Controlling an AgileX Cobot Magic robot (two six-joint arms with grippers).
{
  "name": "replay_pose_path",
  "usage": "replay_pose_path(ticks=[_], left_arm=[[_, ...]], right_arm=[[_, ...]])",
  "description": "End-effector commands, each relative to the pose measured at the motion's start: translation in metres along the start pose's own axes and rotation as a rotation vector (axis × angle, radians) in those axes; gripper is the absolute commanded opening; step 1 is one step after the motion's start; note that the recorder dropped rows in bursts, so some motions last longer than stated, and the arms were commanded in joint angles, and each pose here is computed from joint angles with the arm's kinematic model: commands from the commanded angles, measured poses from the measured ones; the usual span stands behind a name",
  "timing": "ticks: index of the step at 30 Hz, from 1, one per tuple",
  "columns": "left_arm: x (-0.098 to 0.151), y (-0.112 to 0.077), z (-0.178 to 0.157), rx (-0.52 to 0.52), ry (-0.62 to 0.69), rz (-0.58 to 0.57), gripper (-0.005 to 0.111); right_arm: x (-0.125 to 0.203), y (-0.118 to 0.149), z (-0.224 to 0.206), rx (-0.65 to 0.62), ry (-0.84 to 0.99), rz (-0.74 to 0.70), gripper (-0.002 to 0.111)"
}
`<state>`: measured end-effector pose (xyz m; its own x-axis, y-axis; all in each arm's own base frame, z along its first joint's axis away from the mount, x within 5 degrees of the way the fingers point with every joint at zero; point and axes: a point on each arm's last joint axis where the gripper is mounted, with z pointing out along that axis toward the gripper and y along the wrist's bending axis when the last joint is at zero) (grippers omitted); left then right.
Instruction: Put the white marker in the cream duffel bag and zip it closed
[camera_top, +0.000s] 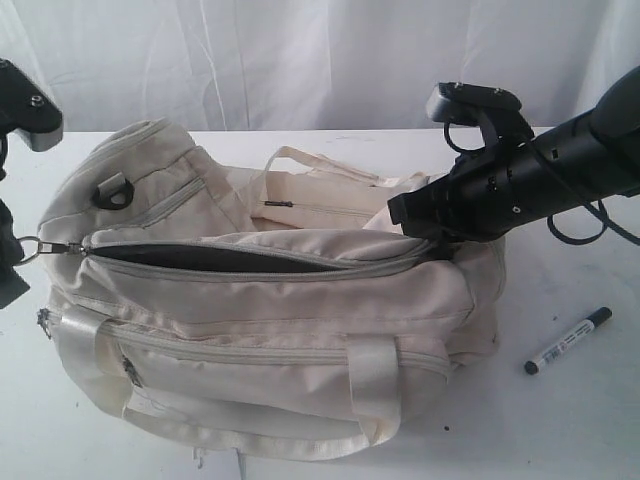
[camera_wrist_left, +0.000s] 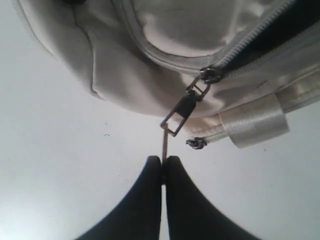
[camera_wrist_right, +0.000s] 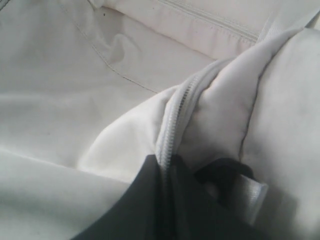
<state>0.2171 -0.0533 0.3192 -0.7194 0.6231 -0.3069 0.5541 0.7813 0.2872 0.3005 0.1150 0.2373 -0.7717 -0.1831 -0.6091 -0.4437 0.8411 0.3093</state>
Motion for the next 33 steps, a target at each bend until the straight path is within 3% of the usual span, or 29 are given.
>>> replay_pose_path(ticks=[1, 6, 21, 24, 29, 33], left_arm=[[0.007, 0.013, -0.002, -0.140, 0.040, -0.033, 0.000], [0.001, 0.017, 0.001, -0.183, 0.003, -0.029, 0.000], [-0.020, 0.008, 0.025, -0.060, -0.075, -0.095, 0.000], [-0.022, 0.008, 0.024, -0.060, -0.097, -0.098, 0.000], [-0.022, 0.008, 0.024, -0.056, -0.103, -0.102, 0.000], [-0.022, 0.008, 0.024, -0.054, -0.102, -0.102, 0.000]], right_arm=[[-0.003, 0.000, -0.004, 0.017, -0.020, -0.022, 0.002], [-0.003, 0.000, -0.004, 0.018, -0.021, -0.026, 0.002], [-0.006, 0.012, -0.027, -0.015, -0.050, -0.115, 0.003], [-0.002, 0.017, -0.029, -0.061, -0.005, -0.144, 0.012], [0.001, 0.021, -0.032, -0.098, 0.026, -0.176, 0.039], [-0.002, 0.025, -0.042, -0.092, -0.013, -0.271, 0.046]])
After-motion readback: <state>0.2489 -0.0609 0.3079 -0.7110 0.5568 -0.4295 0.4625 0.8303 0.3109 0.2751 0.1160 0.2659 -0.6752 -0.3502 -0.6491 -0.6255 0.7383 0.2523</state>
